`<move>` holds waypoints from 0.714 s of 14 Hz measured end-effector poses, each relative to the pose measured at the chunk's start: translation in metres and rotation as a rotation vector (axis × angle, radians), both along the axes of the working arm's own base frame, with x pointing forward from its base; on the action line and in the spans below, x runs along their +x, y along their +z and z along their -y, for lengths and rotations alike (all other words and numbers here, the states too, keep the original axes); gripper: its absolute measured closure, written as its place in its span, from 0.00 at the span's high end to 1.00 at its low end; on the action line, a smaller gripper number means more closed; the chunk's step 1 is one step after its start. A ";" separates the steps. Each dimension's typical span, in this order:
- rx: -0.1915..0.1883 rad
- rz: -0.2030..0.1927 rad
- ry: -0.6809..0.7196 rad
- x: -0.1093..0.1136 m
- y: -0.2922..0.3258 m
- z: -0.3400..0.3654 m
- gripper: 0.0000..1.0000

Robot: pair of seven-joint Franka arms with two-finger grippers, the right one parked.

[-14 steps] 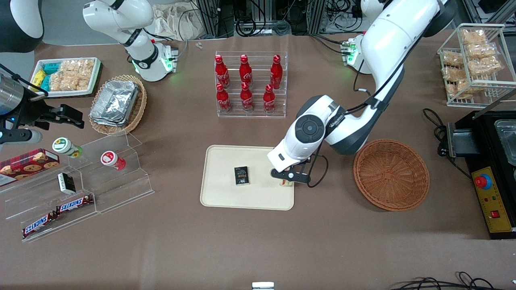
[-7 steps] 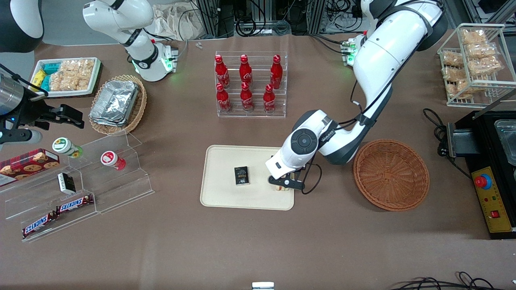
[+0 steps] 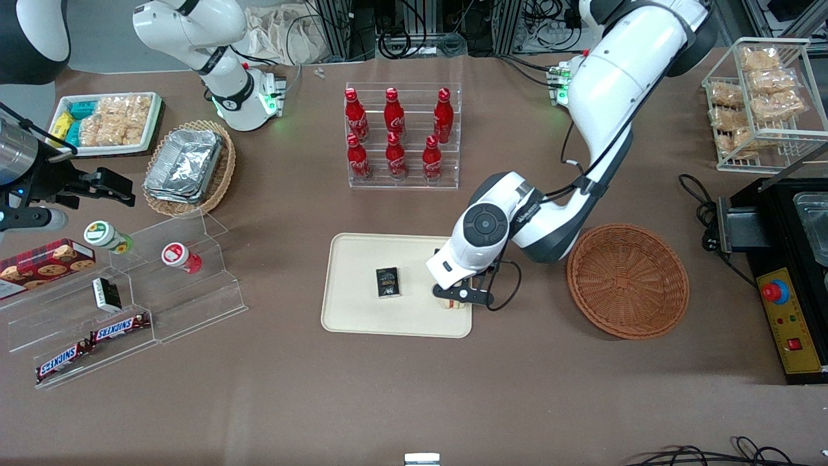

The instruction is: Place sandwich from basket to tray

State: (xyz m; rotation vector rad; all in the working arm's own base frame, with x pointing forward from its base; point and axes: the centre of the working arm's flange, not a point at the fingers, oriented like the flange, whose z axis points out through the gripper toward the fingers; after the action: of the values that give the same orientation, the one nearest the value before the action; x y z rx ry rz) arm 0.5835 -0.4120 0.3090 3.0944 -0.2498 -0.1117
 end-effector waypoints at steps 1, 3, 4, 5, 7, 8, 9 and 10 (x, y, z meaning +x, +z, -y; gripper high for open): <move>0.028 0.002 0.010 0.000 0.027 -0.009 0.99; 0.097 0.028 0.048 0.001 0.091 -0.039 1.00; 0.126 0.049 0.071 0.003 0.124 -0.059 1.00; 0.155 0.066 0.087 0.004 0.156 -0.084 1.00; 0.198 0.087 0.089 0.005 0.206 -0.133 1.00; 0.216 0.091 0.091 0.004 0.227 -0.156 1.00; 0.228 0.090 0.104 0.001 0.245 -0.176 1.00; 0.226 0.090 0.127 -0.002 0.260 -0.193 1.00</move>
State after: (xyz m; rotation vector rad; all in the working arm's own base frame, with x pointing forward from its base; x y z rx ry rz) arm 0.5811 -0.2189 0.5694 3.3334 -0.0446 0.0046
